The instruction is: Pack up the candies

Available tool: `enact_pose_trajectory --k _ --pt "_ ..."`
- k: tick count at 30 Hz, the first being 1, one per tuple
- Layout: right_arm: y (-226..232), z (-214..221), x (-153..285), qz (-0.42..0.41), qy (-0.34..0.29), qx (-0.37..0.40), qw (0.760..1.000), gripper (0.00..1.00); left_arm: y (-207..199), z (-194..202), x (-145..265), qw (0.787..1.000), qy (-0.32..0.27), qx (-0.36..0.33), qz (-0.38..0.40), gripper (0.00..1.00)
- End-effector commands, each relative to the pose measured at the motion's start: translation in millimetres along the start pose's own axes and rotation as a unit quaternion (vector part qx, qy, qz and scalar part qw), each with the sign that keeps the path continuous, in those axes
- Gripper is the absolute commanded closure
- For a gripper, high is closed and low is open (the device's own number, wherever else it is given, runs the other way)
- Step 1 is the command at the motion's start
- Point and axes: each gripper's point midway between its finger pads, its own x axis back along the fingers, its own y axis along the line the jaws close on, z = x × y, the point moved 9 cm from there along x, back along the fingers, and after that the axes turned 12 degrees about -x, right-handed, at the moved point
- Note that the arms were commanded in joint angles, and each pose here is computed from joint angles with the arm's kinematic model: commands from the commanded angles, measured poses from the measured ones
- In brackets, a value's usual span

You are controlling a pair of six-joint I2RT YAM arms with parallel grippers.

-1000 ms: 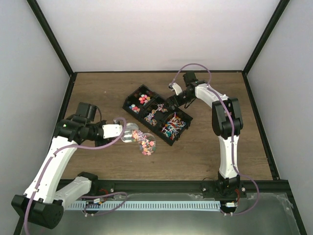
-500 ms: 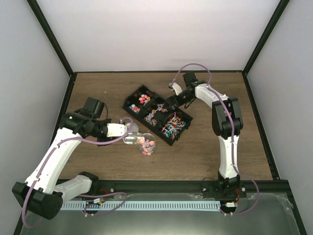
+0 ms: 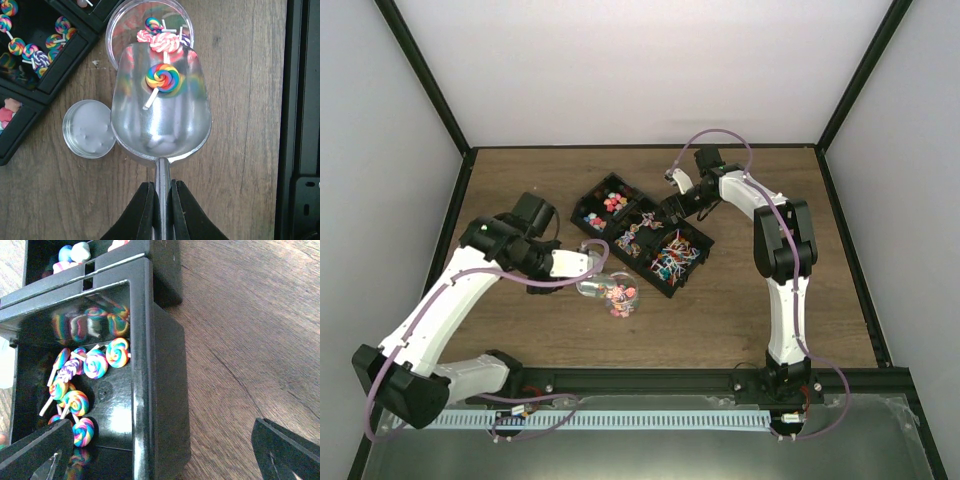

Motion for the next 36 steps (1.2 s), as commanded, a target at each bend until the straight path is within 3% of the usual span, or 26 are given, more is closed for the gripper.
enact_pose_trajectory --k 1,16,26,30,36 --pt "11.7 -10.6 14.1 0.003 -0.022 0.016 1.0 0.0 2.3 -5.2 6.1 1.0 0.018 -0.007 0.005 0.96" --pt "11.5 -12.5 13.9 0.003 -0.025 0.018 1.0 0.0 11.7 -14.3 8.7 0.999 0.041 -0.014 0.004 0.96" --pt "13.5 -15.5 23.1 0.0 -0.038 0.022 0.999 0.0 24.9 -16.6 11.0 0.994 -0.013 0.086 -0.069 0.96" --pt "15.1 -17.9 30.2 0.001 -0.05 0.027 0.998 0.0 50.7 -12.0 20.1 0.976 -0.051 0.167 -0.129 0.96" --pt "14.9 -22.0 40.2 0.001 -0.064 0.033 0.997 0.0 93.2 27.4 30.7 0.917 -0.097 0.329 -0.203 0.96"
